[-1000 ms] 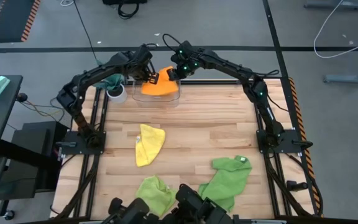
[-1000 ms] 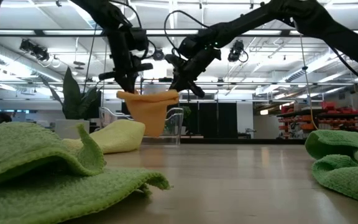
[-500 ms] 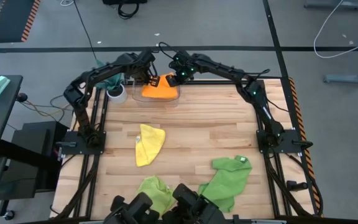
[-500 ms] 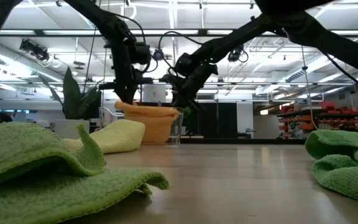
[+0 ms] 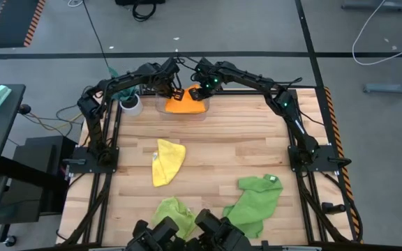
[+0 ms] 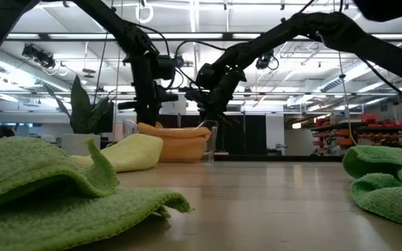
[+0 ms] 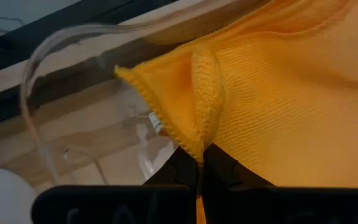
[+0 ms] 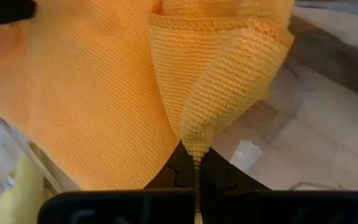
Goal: Fold microfiber towels
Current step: Put the orange towel into the transparent bin
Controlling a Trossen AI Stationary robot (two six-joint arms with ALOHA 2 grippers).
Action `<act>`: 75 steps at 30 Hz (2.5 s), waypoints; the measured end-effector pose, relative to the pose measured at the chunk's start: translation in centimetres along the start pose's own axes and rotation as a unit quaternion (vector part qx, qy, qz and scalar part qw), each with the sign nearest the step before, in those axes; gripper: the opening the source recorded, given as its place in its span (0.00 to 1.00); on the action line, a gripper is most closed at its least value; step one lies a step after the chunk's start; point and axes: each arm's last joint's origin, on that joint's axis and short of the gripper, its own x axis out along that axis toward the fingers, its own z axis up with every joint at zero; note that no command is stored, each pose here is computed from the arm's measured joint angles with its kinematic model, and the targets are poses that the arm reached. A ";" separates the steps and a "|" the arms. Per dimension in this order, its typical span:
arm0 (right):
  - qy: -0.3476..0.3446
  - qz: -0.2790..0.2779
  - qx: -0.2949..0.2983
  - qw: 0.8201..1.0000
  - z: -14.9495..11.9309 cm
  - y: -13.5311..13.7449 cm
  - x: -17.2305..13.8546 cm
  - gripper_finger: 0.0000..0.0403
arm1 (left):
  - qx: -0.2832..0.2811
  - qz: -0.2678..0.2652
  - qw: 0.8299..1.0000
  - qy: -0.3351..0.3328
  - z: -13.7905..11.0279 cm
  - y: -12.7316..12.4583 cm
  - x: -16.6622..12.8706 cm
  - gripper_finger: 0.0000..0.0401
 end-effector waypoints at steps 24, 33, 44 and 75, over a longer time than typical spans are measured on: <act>-0.006 -0.016 -0.001 1.000 -0.2 0.2 -0.4 0.30 | 0.016 -0.011 1.000 0.005 0.0 0.1 0.0 0.37; -0.044 -0.037 -0.001 0.998 0.3 -0.1 -3.6 0.33 | 0.018 -0.024 1.000 0.007 -0.1 -0.2 -0.2 0.45; -0.049 -0.029 -0.032 0.998 0.1 0.5 -4.8 0.29 | 0.022 -0.080 0.995 -0.053 -0.3 -0.5 -5.4 0.42; -0.029 -0.109 -0.161 0.980 -1.8 2.5 -1.3 0.01 | 0.056 -0.208 0.944 -0.249 -7.1 -0.3 -22.2 0.36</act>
